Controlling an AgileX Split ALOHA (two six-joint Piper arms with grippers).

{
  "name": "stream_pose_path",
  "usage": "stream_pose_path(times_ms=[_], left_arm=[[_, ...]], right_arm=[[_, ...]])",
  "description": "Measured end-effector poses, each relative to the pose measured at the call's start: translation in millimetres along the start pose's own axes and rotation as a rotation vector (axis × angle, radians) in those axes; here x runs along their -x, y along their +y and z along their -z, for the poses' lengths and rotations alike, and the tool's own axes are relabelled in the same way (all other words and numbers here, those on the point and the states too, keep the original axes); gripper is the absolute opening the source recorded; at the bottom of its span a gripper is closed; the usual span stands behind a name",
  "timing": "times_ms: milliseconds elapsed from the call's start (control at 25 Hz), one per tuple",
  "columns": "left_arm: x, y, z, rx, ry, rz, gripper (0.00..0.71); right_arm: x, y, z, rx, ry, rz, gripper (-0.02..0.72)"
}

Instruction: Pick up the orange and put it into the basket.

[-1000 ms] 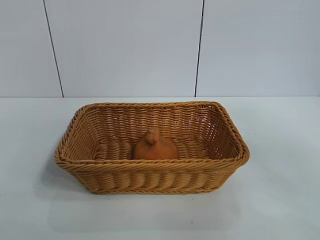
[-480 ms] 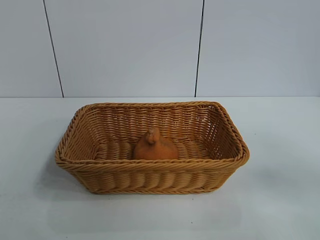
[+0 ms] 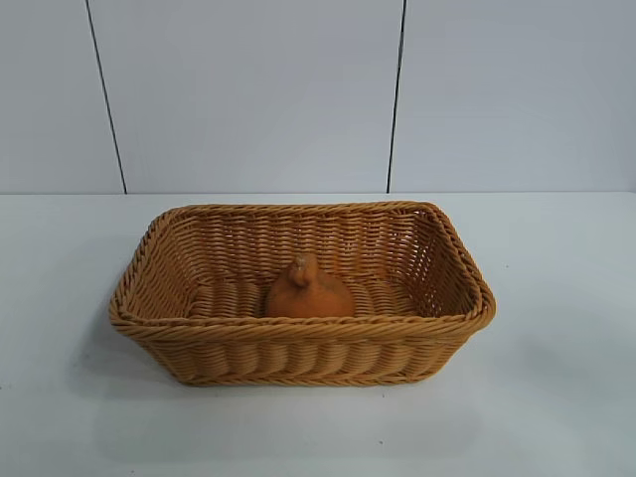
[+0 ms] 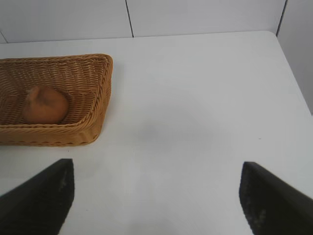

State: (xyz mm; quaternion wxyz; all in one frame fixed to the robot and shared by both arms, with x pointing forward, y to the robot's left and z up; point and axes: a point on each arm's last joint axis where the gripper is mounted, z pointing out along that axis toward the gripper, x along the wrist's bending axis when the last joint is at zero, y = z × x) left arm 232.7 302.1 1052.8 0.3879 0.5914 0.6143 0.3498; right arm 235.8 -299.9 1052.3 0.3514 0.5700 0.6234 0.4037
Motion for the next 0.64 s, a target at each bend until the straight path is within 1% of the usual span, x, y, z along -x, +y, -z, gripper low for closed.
stream_pose_path(times_ms=[360,440,560,640], left_arm=[[0.0,0.0,0.0,0.0,0.0,0.0,0.612],[0.0,0.0,0.0,0.0,0.0,0.0,0.612],[0.0,0.0,0.0,0.0,0.0,0.0,0.612],[0.0,0.0,0.0,0.0,0.0,0.0,0.612]], right_arm=[[0.0,0.0,0.0,0.0,-0.001,0.0,0.631],[0.0,-0.1,-0.2,0.0,-0.016,-0.007,0.631],[-0.2,-0.2,-0.3,0.0,-0.054,-0.025,0.631],[-0.2,-0.2,-0.3,0.0,-0.063,-0.029,0.631]])
